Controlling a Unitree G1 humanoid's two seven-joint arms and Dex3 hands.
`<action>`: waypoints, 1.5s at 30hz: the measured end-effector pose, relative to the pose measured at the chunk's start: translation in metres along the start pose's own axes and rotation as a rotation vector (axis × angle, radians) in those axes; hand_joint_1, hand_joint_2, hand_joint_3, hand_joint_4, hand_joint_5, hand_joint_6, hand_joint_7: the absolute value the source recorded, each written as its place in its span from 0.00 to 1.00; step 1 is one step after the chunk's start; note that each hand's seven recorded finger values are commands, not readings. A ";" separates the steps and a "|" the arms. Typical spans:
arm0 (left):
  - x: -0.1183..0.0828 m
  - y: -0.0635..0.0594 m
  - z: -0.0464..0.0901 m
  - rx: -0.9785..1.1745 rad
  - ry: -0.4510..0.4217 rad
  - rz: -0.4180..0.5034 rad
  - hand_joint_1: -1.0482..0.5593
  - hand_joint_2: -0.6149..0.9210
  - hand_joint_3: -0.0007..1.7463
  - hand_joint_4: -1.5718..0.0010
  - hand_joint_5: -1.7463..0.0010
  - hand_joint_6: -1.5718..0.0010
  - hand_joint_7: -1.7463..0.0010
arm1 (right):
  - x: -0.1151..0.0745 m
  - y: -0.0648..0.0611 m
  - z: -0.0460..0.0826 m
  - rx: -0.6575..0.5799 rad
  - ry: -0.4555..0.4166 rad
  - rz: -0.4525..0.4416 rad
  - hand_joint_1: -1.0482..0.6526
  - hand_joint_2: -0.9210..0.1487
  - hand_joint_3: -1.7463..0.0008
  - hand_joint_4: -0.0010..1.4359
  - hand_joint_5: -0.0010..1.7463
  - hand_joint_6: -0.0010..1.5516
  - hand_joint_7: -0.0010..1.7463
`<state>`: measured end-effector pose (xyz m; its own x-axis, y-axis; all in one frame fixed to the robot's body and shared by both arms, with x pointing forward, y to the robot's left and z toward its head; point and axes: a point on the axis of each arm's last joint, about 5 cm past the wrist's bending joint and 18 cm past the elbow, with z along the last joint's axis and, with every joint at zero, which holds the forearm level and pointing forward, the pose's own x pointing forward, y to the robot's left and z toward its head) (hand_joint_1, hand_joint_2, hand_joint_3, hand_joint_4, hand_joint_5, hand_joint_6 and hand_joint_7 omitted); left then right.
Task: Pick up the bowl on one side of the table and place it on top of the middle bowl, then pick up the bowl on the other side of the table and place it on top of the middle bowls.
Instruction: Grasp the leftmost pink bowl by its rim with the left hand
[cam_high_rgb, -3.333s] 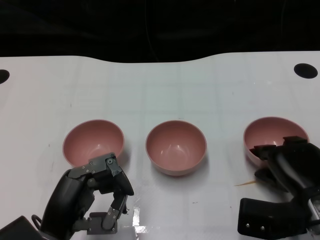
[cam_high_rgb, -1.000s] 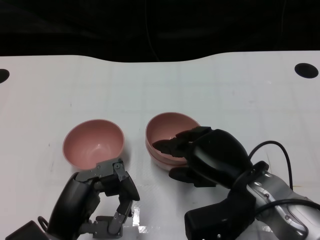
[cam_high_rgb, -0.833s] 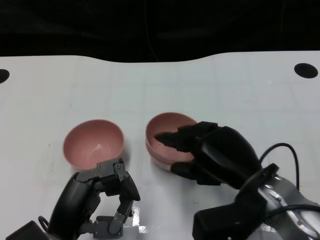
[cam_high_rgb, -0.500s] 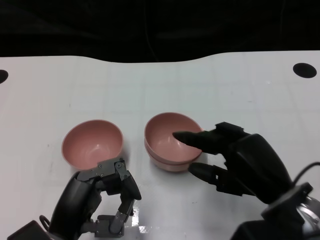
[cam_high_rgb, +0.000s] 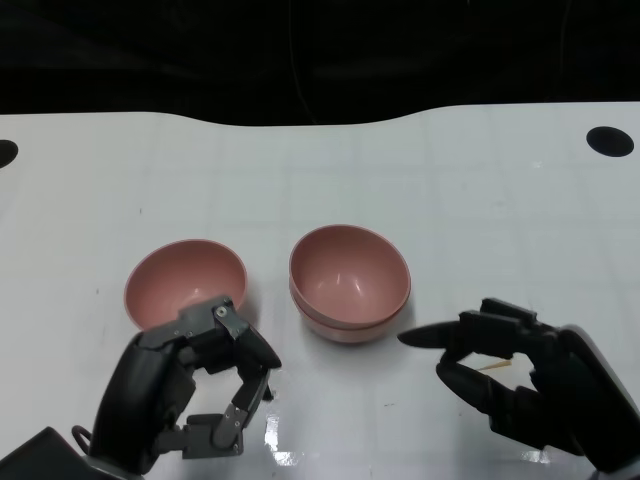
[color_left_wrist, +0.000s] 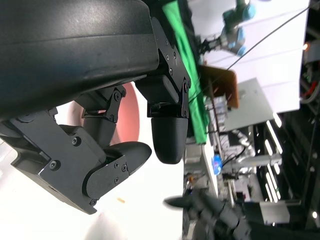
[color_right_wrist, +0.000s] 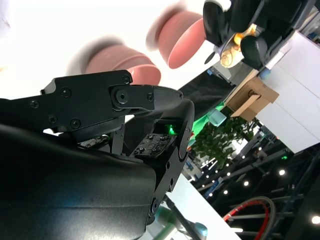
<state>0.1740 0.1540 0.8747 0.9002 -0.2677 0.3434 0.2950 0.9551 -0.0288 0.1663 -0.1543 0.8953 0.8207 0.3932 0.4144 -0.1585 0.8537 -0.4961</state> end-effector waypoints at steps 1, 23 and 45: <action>0.001 0.000 0.001 0.006 -0.006 0.002 0.55 0.76 0.54 0.62 0.25 0.60 0.49 | -0.003 -0.001 0.000 0.014 0.005 -0.010 0.53 0.21 0.60 0.45 0.75 0.49 0.41; 0.012 0.026 0.045 0.759 0.046 -0.010 0.34 1.00 0.00 0.86 0.62 0.74 0.97 | -0.031 0.002 0.003 0.311 0.299 -0.158 0.58 0.51 0.15 0.62 1.00 0.51 0.87; 0.065 0.028 0.027 1.372 0.456 -0.358 0.32 1.00 0.01 0.65 0.87 0.69 1.00 | -0.025 0.007 0.003 0.318 0.352 -0.151 0.60 0.54 0.12 0.64 1.00 0.50 0.88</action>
<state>0.2320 0.1664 0.9218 0.9434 -0.2770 -0.1823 0.2259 0.1347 0.9648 0.1432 -0.1571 0.8842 0.9742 0.1647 0.1541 -0.1381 0.9757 -0.1700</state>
